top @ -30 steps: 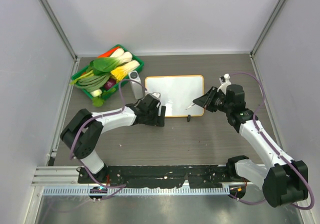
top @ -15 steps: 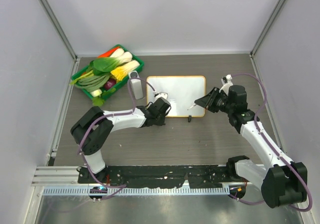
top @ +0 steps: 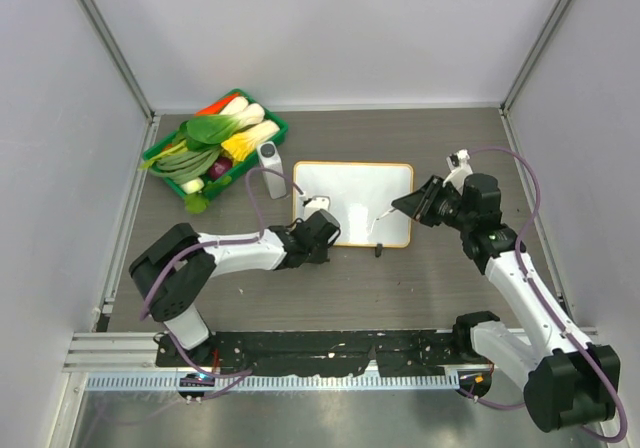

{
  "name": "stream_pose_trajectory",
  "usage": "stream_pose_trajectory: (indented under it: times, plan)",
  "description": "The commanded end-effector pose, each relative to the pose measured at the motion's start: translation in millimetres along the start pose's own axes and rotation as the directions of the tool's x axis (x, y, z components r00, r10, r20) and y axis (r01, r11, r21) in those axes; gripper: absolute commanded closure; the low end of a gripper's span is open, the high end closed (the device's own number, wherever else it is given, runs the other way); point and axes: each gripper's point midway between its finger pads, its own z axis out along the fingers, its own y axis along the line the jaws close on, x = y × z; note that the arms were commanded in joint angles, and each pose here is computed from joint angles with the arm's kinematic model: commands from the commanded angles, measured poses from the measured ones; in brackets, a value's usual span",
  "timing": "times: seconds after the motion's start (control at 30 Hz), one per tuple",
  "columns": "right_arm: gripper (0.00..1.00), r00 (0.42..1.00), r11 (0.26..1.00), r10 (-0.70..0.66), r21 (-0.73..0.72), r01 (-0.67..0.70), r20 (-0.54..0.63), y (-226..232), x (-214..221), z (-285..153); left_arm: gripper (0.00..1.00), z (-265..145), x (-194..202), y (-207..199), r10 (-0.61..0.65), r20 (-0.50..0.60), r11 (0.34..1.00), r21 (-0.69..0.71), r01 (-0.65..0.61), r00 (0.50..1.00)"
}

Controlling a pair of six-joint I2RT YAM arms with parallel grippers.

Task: Write a sentence on the whiteboard
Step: Move the whiteboard to the center of the board.

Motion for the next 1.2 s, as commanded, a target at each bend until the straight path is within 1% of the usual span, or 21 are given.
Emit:
stream_pose_trajectory:
  times: [0.0, 0.27, 0.37, 0.5, 0.67, 0.73, 0.87, 0.9, 0.93, 0.97, 1.03, 1.1, 1.17]
  plan:
    - [0.98, 0.999, 0.999, -0.039, -0.027, 0.039, 0.023, 8.4, -4.1, -6.8, 1.0, -18.5, 37.1, 2.3, -0.045, -0.074, 0.999, -0.02, 0.044, 0.996]
    - [0.99, 0.999, 0.999, -0.035, -0.032, 0.036, 0.026, 10.3, -1.2, -12.5, 1.0, -46.5, 68.7, -7.7, -0.072, -0.112, 0.997, -0.041, 0.068, 0.991]
    - [0.99, 0.999, 0.999, -0.032, -0.037, 0.033, 0.031, 11.7, 1.0, -16.1, 1.0, -54.5, 79.4, -11.2, -0.102, -0.114, 0.995, -0.03, 0.099, 0.988]
    - [0.99, 0.998, 0.999, -0.04, -0.027, 0.041, 0.05, 11.6, 1.3, -22.4, 1.0, -62.9, 93.5, -7.7, -0.138, -0.131, 0.99, -0.049, 0.133, 0.982]
    - [0.99, 0.996, 0.998, -0.046, -0.035, 0.049, 0.074, 15.6, -1.2, -27.7, 1.0, -69.0, 103.4, -8.3, -0.129, -0.157, 0.991, -0.063, 0.121, 0.979]
    - [0.99, 0.996, 0.998, -0.048, -0.036, 0.051, 0.073, 15.9, -0.9, -27.7, 0.99, -70.2, 104.7, -8.1, -0.133, -0.15, 0.99, -0.074, 0.123, 0.98]
    - [0.99, 0.997, 0.998, -0.047, -0.034, 0.05, 0.067, 15.4, 0.0, -27.6, 0.78, -73.1, 110.3, -10.0, -0.134, -0.157, 0.99, -0.056, 0.126, 0.978]
    - [0.99, 0.997, 0.998, -0.045, -0.032, 0.047, 0.067, 14.8, 0.3, -27.5, 0.63, -73.9, 111.1, -10.2, -0.129, -0.156, 0.991, -0.051, 0.123, 0.979]
    - [0.99, 0.997, 0.998, -0.046, -0.031, 0.048, 0.066, 14.2, 0.8, -27.3, 0.52, -75.5, 109.5, -10.6, -0.133, -0.15, 0.991, -0.043, 0.128, 0.98]
    - [0.99, 0.997, 0.999, -0.044, -0.028, 0.046, 0.068, 13.9, 0.5, -27.2, 0.42, -77.2, 108.8, -11.3, -0.13, -0.146, 0.991, -0.034, 0.127, 0.981]
    - [0.99, 0.997, 0.999, -0.037, -0.028, 0.039, 0.065, 14.1, 0.2, -26.5, 0.28, -81.6, 103.9, -11.6, -0.137, -0.131, 0.991, -0.022, 0.135, 0.982]
    - [0.99, 0.997, 0.999, -0.037, -0.034, 0.04, 0.065, 16.4, -1.0, -26.9, 0.21, -86.0, 99.8, -10.7, -0.137, -0.116, 0.991, -0.012, 0.136, 0.984]
    - [0.99, 0.997, 0.998, -0.037, -0.039, 0.04, 0.068, 18.4, -2.4, -27.6, 0.17, -91.2, 96.1, -10.4, -0.134, -0.107, 0.991, 0.003, 0.136, 0.985]
